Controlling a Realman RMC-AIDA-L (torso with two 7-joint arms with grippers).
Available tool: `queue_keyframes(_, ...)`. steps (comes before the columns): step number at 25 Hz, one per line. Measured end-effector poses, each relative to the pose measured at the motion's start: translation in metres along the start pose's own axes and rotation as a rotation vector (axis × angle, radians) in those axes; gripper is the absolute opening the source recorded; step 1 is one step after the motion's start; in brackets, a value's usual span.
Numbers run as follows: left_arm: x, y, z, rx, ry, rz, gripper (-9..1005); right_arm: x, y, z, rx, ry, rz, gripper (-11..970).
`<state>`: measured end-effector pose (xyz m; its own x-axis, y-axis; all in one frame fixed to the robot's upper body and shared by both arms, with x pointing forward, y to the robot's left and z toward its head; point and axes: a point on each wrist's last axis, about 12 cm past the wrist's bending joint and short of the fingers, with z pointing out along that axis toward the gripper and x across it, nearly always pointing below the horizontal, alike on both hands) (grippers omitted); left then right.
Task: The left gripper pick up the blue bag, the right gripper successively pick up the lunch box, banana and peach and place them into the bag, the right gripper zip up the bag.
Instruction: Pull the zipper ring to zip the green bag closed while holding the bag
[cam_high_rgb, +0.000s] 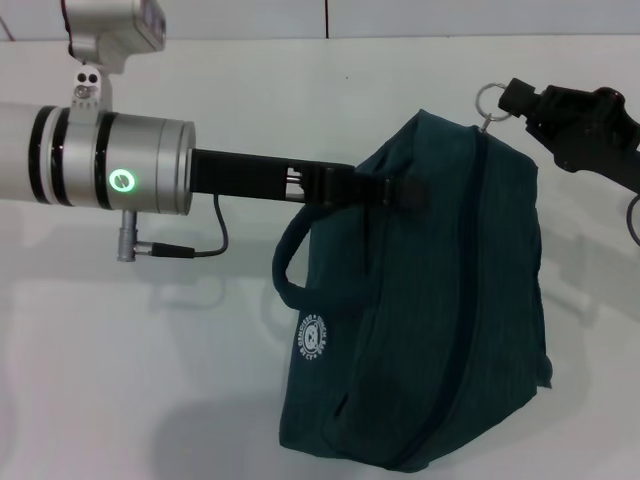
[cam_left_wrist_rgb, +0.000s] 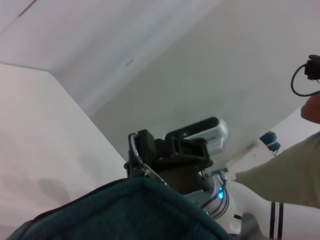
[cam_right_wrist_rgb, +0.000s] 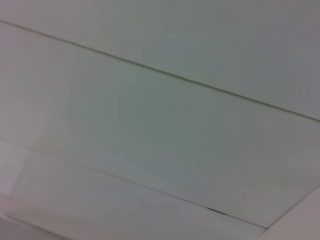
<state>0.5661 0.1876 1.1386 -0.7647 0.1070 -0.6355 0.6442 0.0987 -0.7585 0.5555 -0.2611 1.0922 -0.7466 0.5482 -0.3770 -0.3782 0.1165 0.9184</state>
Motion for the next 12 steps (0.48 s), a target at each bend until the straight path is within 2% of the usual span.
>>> queue_keyframes(12,0.0,-0.0065,0.0059,0.051,0.033,0.046,49,-0.0022,-0.0015,-0.002,0.015,-0.009,0.056,37)
